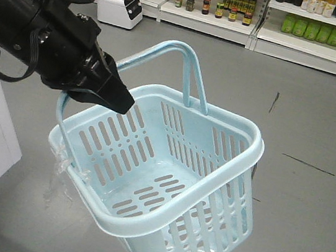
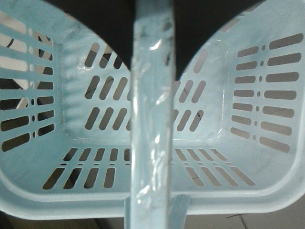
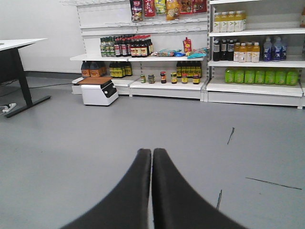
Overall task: Pick three apples into basket with both arms
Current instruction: 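Carry the basket in the left gripper while driving toward another fruit table, then carry the basket in the left gripper while driving toward the apple table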
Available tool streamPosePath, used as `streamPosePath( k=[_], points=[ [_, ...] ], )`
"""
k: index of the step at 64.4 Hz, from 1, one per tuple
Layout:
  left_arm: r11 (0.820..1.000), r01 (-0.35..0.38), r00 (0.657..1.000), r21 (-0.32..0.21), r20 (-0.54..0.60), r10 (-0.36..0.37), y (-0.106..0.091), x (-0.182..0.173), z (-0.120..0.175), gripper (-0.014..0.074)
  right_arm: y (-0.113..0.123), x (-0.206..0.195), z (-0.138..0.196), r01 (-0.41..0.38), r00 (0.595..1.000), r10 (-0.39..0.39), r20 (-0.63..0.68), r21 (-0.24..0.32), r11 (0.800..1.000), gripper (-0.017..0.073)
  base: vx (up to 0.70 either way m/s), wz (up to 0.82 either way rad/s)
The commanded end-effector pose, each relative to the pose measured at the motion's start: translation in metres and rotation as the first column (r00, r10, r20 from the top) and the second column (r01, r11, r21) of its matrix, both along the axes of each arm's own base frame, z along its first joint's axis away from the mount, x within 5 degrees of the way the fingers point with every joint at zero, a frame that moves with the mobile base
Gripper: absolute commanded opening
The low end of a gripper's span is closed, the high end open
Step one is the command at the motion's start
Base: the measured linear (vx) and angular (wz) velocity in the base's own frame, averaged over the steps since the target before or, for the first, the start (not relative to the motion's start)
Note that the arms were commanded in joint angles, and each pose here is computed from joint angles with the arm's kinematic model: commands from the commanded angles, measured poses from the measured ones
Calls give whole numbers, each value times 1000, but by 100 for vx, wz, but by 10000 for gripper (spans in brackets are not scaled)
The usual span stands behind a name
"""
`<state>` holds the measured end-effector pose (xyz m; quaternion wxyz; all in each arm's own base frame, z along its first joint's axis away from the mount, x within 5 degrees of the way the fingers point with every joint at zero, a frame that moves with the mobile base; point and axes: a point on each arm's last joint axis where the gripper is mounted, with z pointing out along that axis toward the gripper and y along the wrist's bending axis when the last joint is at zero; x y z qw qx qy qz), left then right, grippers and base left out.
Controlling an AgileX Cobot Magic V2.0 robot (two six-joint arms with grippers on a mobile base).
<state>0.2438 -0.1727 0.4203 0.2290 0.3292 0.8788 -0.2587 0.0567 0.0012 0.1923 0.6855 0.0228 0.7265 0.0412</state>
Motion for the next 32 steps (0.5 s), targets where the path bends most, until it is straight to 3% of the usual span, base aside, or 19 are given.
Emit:
streamPosePath(
  k=[1,32],
  points=[
    [996,0,999,-89,47,4,2,-13,23,-8,1,0,4,-6,997,6,73,-2,1000,-3,18,13],
    [996,0,999,-89,47,4,2,-13,23,-8,1,0,4,-6,997,6,73,-2,1000,-3,19,-8]
  ],
)
